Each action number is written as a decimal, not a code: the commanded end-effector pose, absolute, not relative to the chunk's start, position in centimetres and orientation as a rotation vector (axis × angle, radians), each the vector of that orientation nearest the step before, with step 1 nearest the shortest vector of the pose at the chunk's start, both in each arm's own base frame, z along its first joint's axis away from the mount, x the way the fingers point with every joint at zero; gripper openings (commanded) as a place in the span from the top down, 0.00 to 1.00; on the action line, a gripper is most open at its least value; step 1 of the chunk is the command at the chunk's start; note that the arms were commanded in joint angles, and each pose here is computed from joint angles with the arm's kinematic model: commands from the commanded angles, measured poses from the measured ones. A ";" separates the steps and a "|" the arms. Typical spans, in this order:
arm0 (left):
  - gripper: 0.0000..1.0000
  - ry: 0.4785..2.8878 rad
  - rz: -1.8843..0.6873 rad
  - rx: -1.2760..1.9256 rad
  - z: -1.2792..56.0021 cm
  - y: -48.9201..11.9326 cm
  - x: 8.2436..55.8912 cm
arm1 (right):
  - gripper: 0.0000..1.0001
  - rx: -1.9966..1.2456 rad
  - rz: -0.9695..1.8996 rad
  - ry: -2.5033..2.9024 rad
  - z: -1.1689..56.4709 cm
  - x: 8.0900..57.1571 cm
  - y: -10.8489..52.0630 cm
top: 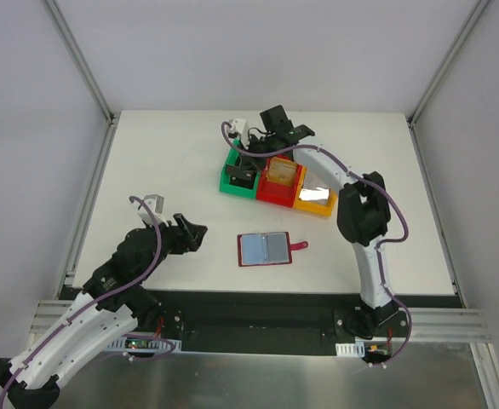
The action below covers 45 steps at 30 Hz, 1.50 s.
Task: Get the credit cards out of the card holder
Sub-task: Place the credit card in the storage box.
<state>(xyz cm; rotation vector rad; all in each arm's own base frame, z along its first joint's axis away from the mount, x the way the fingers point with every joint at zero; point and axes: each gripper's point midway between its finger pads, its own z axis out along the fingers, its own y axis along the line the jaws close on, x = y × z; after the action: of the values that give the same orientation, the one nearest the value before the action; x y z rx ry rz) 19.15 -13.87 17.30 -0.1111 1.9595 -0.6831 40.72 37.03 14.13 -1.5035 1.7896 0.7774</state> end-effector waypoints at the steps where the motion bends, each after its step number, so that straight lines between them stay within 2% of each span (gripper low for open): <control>1: 0.29 1.955 -0.653 -0.122 16.9 -13.4 19.5 | 1.00 -1.521 0.776 1.736 14.3 42.0 38.3; 12: 0.29 1.975 -0.642 -0.125 16.3 -13.4 19.5 | 1.00 -1.504 0.691 1.769 11.8 43.3 38.4; 23: 0.29 1.991 -0.635 -0.128 16.0 -13.5 19.6 | 1.00 -1.619 0.653 1.843 8.3 42.1 37.4; 34: 0.29 1.995 -0.641 -0.129 15.8 -13.6 19.6 | 1.00 -1.638 0.777 1.833 8.8 40.4 38.0; 45: 0.29 2.008 -0.638 -0.129 15.6 -13.7 19.6 | 1.00 -1.633 0.659 1.931 6.7 41.5 36.8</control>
<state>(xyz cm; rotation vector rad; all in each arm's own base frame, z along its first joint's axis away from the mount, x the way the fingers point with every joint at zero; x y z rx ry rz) 19.14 -13.87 15.42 -0.1050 2.0200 -0.6467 41.11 36.76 6.56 -1.6172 1.9281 0.7003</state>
